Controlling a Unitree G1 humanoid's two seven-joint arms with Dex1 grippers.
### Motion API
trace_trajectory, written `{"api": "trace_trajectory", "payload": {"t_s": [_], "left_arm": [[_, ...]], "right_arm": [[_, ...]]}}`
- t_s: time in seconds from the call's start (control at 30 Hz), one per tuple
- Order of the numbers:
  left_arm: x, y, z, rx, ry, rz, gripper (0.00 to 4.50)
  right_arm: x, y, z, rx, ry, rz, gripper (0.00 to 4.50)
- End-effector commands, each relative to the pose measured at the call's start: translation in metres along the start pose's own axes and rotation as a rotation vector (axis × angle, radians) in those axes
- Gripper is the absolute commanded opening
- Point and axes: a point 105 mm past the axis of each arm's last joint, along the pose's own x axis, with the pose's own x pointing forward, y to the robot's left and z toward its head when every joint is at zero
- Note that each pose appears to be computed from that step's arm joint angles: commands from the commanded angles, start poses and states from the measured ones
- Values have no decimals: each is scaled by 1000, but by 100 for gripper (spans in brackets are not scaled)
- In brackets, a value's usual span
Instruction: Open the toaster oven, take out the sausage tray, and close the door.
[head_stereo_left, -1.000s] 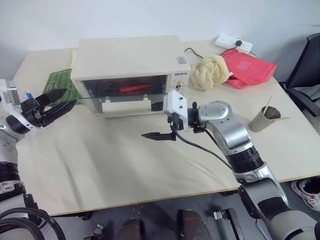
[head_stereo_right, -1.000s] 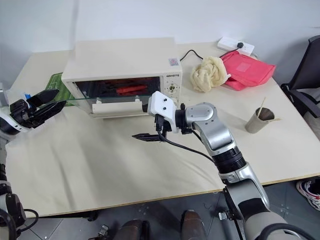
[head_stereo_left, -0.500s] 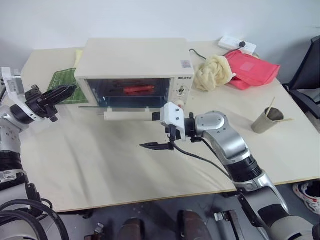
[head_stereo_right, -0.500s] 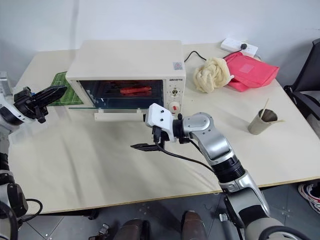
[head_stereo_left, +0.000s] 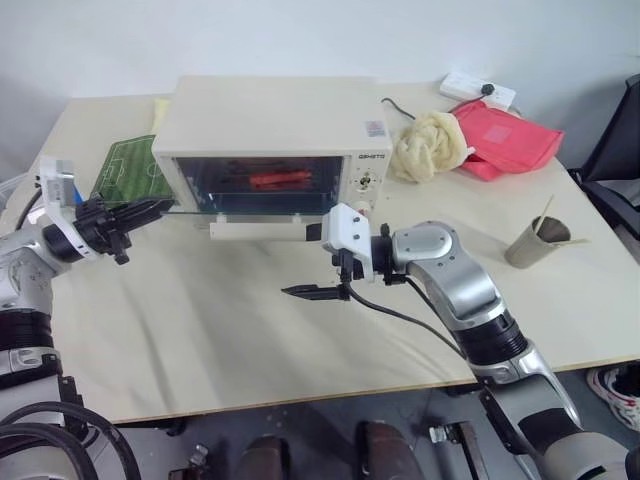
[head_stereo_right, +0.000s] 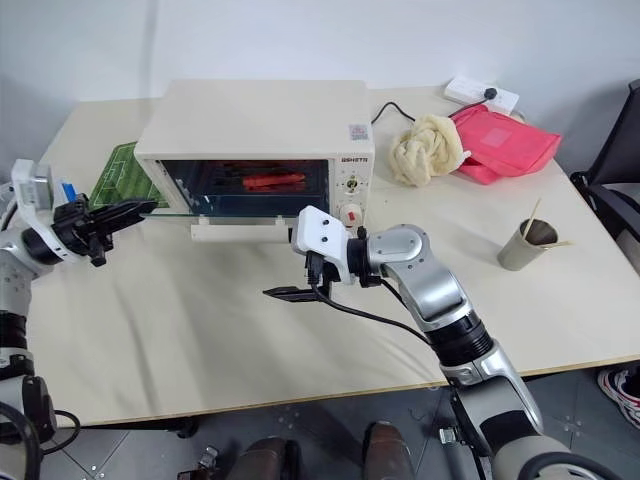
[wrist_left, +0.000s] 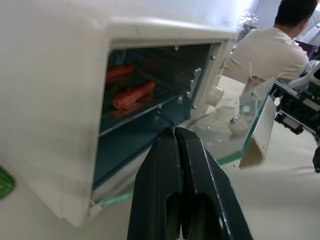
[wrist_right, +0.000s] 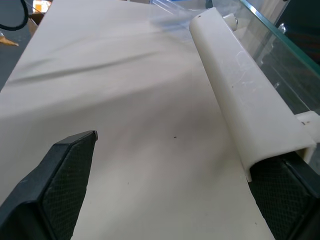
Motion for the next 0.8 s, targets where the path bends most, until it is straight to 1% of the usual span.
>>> {"api": "trace_trajectory", "payload": {"t_s": [0.03, 0.23, 0.37, 0.47, 0.6, 0.8], "left_arm": [[5, 0, 5, 36, 1, -21, 3], [13, 4, 2, 29, 5, -42, 3], [16, 5, 0, 27, 9, -54, 3], [19, 5, -3, 22, 17, -71, 3], [23, 1, -10, 6, 43, -109, 3], [26, -4, -19, -7, 86, -150, 3]], "right_arm": [[-3, 11, 8, -12, -5, 21, 450], [-18, 22, -5, 78, 89, -11, 450], [-27, 22, -15, 100, 154, -43, 450], [-28, 17, -17, 105, 164, -73, 450], [-25, 10, -12, 101, 148, -98, 450], [-23, 8, -15, 105, 159, -113, 450]]}}
